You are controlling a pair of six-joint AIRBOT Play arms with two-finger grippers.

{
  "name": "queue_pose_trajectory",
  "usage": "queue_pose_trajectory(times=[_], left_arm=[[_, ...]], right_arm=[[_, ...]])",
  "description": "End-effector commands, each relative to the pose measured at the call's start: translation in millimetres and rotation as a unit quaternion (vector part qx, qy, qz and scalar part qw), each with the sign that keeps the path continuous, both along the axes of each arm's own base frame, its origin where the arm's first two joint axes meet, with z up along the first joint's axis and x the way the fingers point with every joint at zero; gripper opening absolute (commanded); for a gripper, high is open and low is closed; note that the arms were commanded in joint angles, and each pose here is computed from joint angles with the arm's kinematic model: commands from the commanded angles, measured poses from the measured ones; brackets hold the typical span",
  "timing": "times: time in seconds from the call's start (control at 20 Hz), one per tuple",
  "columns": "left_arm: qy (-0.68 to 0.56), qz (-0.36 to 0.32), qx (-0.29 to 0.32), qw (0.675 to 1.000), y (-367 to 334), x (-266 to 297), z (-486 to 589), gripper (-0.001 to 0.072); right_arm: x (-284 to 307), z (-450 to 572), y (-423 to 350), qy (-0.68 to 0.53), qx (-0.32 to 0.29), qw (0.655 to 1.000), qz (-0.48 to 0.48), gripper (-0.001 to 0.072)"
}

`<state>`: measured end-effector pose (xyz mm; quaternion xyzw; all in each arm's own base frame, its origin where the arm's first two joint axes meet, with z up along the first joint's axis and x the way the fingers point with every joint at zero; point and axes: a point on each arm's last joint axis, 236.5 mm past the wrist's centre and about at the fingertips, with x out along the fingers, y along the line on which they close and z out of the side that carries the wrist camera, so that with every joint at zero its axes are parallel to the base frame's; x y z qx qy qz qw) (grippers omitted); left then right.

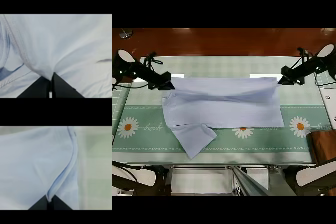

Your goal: Fold the shirts.

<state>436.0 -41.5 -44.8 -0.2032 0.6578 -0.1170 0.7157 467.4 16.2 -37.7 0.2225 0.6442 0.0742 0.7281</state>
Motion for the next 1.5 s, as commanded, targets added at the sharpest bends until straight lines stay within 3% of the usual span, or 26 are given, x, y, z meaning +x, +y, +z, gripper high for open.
queue_pose_trajectory(times=[0.0, 0.05, 0.2, 0.35, 0.45, 0.55, 0.7, 0.8, 0.9, 1.15, 1.35, 1.45], left_arm=[[0.07, 0.001, -0.013, 0.997, -8.2, -35.7, -26.0, 0.03], [0.084, -0.005, -0.016, 0.996, -9.5, -42.5, -22.9, 0.0689], [0.105, 0.001, -0.025, 0.994, -4.0, -51.9, 6.2, 0.0702], [0.057, 0.009, -0.018, 0.998, 6.1, -61.6, 41.3, 0.0702], [0.059, 0.009, 0.02, 0.998, 34.0, -96.2, 37.2, 0.0701], [0.101, 0.055, 0.029, 0.993, 62.9, -146.7, 16.2, 0.0701], [0.08, 0.196, -0.091, 0.973, 49.8, -173.4, 4.0, 0.0701], [0.062, 0.248, -0.115, 0.96, 42.0, -187.4, -9.0, 0.0701], [0.062, 0.258, -0.116, 0.957, 27.1, -203.0, -23.6, 0.0701], [0.072, 0.207, -0.142, 0.965, -16.4, -219.1, -35.4, 0.0701], [0.067, 0.144, -0.126, 0.979, -40.2, -229.7, -46.4, 0.07], [0.058, 0.149, -0.112, 0.981, -44.3, -224.3, -52.9, 0.07]], right_arm=[[-14.0, -29.0, 8.6, 0.044, 0.016, 0.999, -0.017, 0.0326], [-17.5, -26.1, 14.8, 0.049, 0.03, 0.998, -0.01, 0.063], [-46.2, -1.5, 2.9, 0.074, 0.011, 0.996, 0.051, 0.062], [-87.0, 24.5, -50.4, 0.101, -0.079, 0.99, 0.051, 0.062], [-110.9, 25.1, -79.0, 0.078, -0.12, 0.99, 0.011, 0.062], [-145.2, 3.1, -63.7, 0.052, -0.099, 0.994, 0.006, 0.062], [-175.5, -21.9, -10.9, 0.005, -0.013, 0.998, -0.063, 0.062], [-183.2, -18.6, 16.8, -0.013, 0.045, 0.995, -0.094, 0.062], [-183.3, -9.0, 31.4, -0.031, 0.076, 0.992, -0.093, 0.062], [-185.3, -0.2, 44.9, -0.027, 0.109, 0.99, -0.089, 0.062], [-188.2, 0.6, 47.5, -0.022, 0.114, 0.99, -0.084, 0.062], [-198.7, 0.4, 51.2, -0.004, 0.119, 0.99, -0.07, 0.062]])
